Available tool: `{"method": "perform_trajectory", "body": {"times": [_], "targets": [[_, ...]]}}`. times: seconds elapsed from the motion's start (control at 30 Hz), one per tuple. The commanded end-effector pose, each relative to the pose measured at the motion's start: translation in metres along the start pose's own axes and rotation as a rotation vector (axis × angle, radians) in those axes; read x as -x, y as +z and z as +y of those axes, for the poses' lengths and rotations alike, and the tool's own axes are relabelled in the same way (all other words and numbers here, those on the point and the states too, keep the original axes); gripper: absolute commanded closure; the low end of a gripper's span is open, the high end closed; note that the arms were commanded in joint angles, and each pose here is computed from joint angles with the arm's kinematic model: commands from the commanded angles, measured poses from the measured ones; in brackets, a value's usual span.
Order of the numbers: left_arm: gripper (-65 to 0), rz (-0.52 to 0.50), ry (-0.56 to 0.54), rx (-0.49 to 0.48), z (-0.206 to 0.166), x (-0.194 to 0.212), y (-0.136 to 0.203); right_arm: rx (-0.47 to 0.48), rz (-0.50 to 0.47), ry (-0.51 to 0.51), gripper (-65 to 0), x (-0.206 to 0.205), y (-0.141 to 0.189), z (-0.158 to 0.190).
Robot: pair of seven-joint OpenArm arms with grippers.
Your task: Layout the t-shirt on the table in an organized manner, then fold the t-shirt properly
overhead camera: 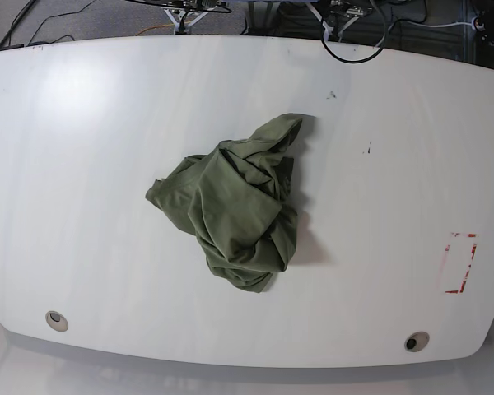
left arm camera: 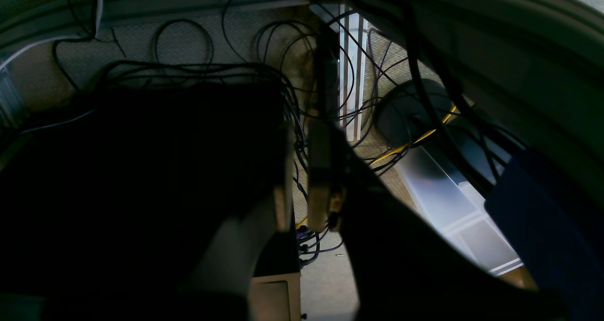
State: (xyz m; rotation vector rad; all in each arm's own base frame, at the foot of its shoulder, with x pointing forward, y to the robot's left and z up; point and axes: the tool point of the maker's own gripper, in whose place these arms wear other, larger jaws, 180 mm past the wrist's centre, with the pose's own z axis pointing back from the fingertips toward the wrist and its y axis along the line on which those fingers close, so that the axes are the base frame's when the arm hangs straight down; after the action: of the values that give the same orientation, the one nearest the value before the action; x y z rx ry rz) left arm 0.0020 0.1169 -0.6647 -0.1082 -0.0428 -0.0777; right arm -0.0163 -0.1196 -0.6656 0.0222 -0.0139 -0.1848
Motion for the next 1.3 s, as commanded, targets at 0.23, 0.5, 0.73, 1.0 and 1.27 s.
{"method": "perform_trajectory", "body": {"times": [0.23,0.5,0.73,1.0,1.27], "targets": [[-4.0,-0.003,-0.007,0.004,-0.002,-0.001,0.0,-0.003,0.002,0.005,-1.1,0.001,0.0,0.0],[-4.2,0.023,0.005,-0.003,0.0,0.015,0.001,0.001,0.008,0.001,-0.8,0.003,0.0,0.001],[-4.2,0.023,0.005,-0.003,0.0,0.015,0.001,0.001,0.008,0.001,-0.8,0.003,0.0,0.001],[-4.2,0.023,0.007,-0.003,0.0,0.015,0.001,0.001,0.009,0.001,-0.8,0.004,0.0,0.001],[-4.2,0.023,0.007,-0.003,0.0,0.015,0.001,0.001,0.008,0.001,-0.8,0.004,0.0,0.001]]}}
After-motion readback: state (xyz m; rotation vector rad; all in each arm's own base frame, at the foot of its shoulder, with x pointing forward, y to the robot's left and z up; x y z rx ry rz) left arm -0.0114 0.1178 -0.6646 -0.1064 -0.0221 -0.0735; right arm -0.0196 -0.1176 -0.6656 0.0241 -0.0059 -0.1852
